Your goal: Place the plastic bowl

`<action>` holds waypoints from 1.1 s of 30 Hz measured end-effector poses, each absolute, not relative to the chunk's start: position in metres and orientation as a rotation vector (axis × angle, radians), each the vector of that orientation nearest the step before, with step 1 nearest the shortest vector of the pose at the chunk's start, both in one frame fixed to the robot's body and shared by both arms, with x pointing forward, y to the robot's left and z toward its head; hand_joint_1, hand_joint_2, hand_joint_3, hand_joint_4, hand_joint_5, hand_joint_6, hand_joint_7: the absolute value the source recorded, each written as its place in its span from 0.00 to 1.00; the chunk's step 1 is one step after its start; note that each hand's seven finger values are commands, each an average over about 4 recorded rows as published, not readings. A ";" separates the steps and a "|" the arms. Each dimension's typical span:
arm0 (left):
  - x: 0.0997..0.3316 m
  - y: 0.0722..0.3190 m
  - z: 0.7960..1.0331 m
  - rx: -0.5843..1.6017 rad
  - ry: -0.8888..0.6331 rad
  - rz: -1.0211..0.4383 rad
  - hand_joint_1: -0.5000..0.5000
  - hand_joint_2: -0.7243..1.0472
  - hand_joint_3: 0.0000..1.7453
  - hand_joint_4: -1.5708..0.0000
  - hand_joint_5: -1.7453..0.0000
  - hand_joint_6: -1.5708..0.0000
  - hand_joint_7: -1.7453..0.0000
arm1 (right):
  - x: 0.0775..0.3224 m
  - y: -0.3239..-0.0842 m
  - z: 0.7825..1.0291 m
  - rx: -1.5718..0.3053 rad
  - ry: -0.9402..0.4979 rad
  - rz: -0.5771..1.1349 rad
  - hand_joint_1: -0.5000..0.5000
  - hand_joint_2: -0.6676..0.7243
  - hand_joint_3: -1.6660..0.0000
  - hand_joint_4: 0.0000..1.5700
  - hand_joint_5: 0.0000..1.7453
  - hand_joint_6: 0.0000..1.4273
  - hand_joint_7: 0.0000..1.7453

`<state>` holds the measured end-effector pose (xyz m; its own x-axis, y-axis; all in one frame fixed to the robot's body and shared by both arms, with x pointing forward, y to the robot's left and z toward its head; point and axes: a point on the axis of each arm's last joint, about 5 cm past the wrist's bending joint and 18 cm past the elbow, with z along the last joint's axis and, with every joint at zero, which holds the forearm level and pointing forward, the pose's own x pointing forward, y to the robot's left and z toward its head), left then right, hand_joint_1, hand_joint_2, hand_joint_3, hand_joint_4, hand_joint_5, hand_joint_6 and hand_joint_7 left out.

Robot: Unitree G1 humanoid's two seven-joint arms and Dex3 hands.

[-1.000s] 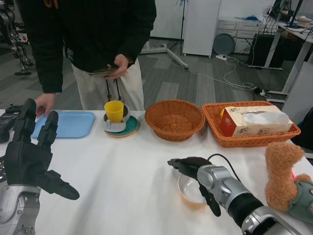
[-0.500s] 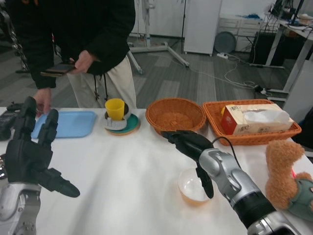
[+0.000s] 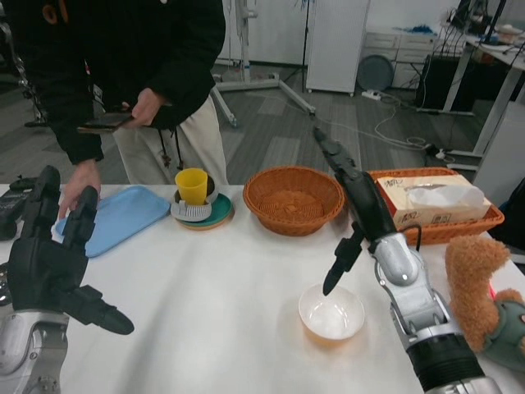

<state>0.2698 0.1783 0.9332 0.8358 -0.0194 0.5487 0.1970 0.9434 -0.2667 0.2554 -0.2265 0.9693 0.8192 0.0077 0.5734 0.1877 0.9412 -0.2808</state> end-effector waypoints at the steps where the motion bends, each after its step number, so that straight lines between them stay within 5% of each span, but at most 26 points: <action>1: 0.270 0.178 0.933 -0.322 -0.572 -0.116 0.00 0.00 0.05 0.81 1.00 1.00 1.00 | 0.255 -0.227 0.966 -0.274 -0.624 -0.118 0.11 0.95 1.00 0.00 0.00 0.00 0.00; 33: 0.271 0.178 0.939 -0.320 -0.599 -0.131 0.00 0.03 0.05 0.81 1.00 1.00 1.00 | 0.254 -0.214 0.954 -0.041 -0.779 -0.266 0.08 0.95 1.00 0.00 0.00 0.00 0.00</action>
